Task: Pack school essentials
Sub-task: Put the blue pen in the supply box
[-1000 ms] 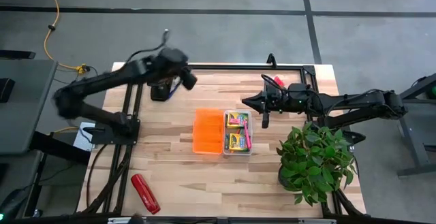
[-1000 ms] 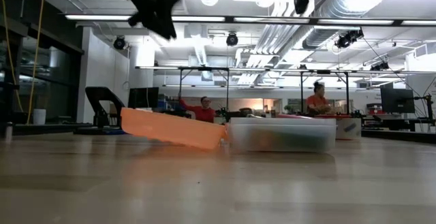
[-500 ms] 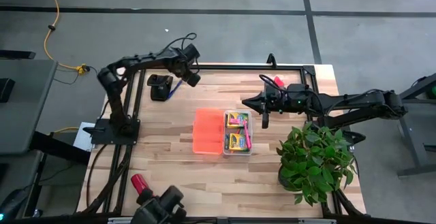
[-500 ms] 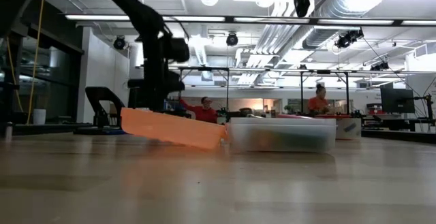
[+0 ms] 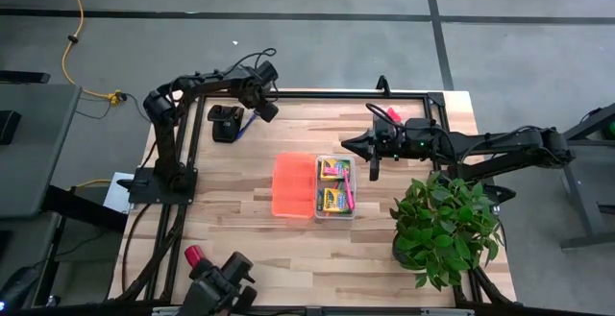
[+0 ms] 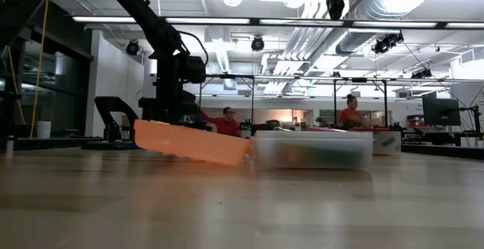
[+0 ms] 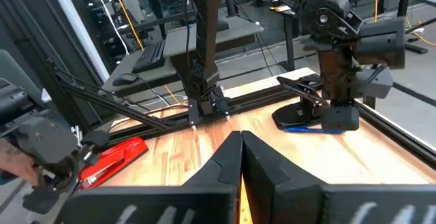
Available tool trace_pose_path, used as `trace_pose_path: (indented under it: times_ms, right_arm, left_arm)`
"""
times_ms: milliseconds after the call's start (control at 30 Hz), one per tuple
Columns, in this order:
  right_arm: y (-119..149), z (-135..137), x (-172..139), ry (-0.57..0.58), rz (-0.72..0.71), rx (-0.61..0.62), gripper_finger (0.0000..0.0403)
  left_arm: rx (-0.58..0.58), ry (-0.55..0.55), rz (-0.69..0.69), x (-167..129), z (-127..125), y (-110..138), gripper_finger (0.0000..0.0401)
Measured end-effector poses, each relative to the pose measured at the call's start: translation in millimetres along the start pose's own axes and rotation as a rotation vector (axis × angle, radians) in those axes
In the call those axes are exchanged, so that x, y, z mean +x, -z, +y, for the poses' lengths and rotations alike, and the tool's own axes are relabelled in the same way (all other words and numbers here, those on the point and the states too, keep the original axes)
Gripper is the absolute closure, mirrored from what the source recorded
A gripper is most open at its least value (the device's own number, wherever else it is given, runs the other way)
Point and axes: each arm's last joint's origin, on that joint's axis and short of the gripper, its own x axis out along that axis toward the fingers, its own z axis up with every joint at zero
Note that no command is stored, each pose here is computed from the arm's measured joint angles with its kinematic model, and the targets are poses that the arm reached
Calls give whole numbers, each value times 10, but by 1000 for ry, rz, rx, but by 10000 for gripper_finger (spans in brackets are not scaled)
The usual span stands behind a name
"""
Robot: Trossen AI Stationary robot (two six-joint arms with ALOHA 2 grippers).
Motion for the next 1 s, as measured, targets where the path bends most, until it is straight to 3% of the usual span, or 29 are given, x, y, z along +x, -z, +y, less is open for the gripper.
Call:
trace_pose_path:
  times_ms: [300, 533, 767, 1000]
  right_arm:
    - [0, 0, 0, 0, 0, 6, 403]
    - [0, 0, 0, 0, 0, 22, 403]
    - [-1, -1, 0, 0, 0, 25, 403]
    - [0, 0, 0, 0, 0, 24, 403]
  left_arm:
    - [9, 67, 29, 102, 62, -13, 234]
    - [13, 33, 52, 185, 57, -8, 216]
    - [-2, 110, 93, 188, 99, 18, 215]
    - [99, 142, 116, 174, 41, 49, 222]
